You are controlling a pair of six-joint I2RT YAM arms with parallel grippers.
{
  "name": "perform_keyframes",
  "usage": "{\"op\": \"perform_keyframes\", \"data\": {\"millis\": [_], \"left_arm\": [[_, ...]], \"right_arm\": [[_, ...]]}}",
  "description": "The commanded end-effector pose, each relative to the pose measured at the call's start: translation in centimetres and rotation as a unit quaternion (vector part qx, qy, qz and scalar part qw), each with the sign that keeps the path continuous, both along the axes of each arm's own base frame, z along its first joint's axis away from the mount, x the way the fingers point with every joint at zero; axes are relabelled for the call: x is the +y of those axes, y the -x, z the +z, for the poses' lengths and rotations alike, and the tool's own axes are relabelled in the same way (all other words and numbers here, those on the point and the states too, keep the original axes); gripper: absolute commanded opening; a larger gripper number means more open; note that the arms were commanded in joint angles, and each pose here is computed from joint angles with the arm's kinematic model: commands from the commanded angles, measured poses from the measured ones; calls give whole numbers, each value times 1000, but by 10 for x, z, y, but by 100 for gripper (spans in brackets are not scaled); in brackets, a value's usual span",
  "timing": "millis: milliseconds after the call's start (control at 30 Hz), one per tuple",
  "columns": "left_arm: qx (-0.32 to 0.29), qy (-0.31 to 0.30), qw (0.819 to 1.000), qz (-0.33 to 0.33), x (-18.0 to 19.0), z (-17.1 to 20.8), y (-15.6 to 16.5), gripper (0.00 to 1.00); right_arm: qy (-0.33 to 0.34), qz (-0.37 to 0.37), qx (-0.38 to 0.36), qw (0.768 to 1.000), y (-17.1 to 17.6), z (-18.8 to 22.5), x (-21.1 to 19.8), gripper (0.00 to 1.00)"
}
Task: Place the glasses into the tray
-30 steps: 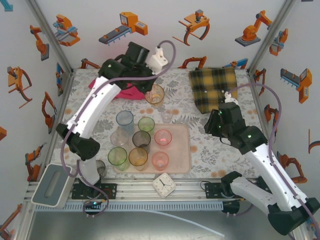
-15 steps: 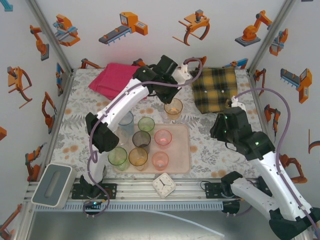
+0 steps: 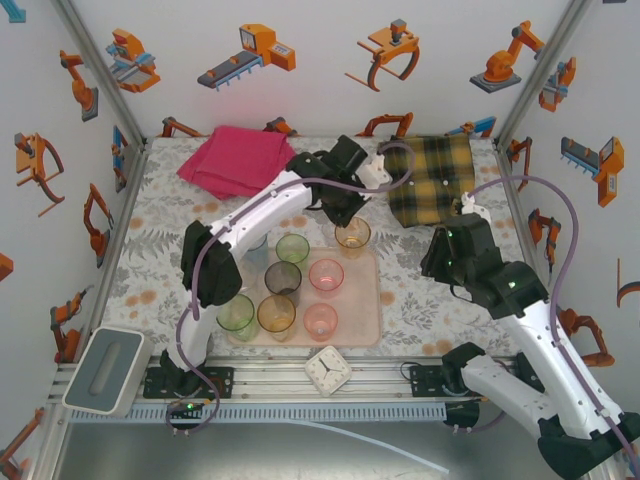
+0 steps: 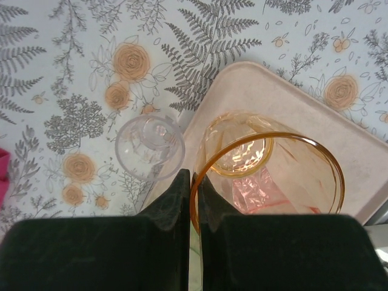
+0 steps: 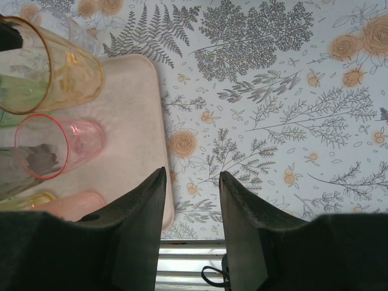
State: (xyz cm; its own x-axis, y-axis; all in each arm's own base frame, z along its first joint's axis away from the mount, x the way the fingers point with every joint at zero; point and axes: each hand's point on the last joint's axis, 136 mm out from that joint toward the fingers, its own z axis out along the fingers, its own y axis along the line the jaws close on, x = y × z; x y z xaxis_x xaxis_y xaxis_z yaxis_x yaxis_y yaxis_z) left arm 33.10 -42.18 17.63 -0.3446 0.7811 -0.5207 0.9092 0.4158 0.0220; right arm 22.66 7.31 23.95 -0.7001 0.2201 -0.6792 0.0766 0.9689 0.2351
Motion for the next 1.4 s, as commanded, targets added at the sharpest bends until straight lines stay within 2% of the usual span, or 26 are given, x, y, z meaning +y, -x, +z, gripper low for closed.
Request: {"op": "perform_keyframes", "data": {"millis": [0, 533, 1367], "left_arm": [[-15, 13, 1000, -3, -6, -1, -3, 7], [-12, -16, 1000, -6, 9, -42, 5, 7], [-37, -45, 998, 5, 33, -48, 5, 7]], "right_arm": [[3, -7, -4, 1000, -2, 1, -2, 41], [4, -4, 1, 1000, -5, -5, 0, 41], [2, -1, 2, 1000, -7, -8, 2, 41]]}}
